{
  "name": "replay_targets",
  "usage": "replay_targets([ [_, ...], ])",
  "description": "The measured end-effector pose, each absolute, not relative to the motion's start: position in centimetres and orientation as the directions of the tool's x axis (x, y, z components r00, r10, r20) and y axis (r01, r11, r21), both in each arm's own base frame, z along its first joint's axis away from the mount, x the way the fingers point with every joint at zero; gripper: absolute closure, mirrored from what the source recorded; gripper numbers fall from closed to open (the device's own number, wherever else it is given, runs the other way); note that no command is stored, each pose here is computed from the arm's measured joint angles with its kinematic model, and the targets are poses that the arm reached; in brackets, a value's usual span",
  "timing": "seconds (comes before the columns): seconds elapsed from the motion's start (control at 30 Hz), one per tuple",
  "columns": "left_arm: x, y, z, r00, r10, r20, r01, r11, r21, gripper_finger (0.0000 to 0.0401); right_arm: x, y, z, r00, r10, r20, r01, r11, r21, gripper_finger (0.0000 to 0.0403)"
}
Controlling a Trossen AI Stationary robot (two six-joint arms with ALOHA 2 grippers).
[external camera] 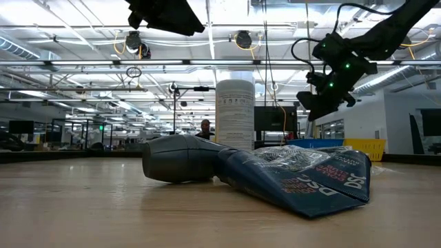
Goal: Pick & Place Travel size toiletries
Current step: Put the white toothpaste into the top blue bin, then put the black hairbrush into the bottom blue bin
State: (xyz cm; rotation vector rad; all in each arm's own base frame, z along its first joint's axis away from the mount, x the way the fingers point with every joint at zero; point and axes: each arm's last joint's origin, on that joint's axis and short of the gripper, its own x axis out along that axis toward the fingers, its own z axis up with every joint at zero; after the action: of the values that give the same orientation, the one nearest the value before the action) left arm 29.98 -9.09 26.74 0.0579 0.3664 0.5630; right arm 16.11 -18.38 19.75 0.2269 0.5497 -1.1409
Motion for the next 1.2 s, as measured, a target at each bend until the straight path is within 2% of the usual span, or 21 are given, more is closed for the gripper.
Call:
replay_targets([
  [0.2,30.0,-9.1,26.7,0.783,0.532,-0.324,-0.511,0.846,0.153,0.0274,16.1,-18.4,19.7,0.301,-0.795,-0.527,0.896,0.424,-0.128,0.0365],
  [0.63,30.0,-9.1,26.7,0.782,0.532,-0.325,-0.511,0.846,0.154,0.0274,16.1,-18.4,19.7,0.301,-0.795,-0.527,0.895,0.426,-0.13,0.026],
  [0.8,30.0,-9.1,26.7,0.782,0.532,-0.325,-0.511,0.846,0.153,0.0274,16.3,-18.3,19.6,0.308,-0.792,-0.527,0.892,0.433,-0.129,0.0246],
  [1.03,30.0,-9.1,26.7,0.782,0.532,-0.325,-0.511,0.846,0.155,0.0274,17.2,-17.4,19.6,0.349,-0.774,-0.528,0.869,0.479,-0.127,0.0247],
  [1.2,30.0,-9.1,26.7,0.781,0.532,-0.327,-0.511,0.845,0.157,0.0274,18.3,-16.3,19.5,0.515,-0.65,-0.559,0.766,0.642,-0.041,0.0243],
])
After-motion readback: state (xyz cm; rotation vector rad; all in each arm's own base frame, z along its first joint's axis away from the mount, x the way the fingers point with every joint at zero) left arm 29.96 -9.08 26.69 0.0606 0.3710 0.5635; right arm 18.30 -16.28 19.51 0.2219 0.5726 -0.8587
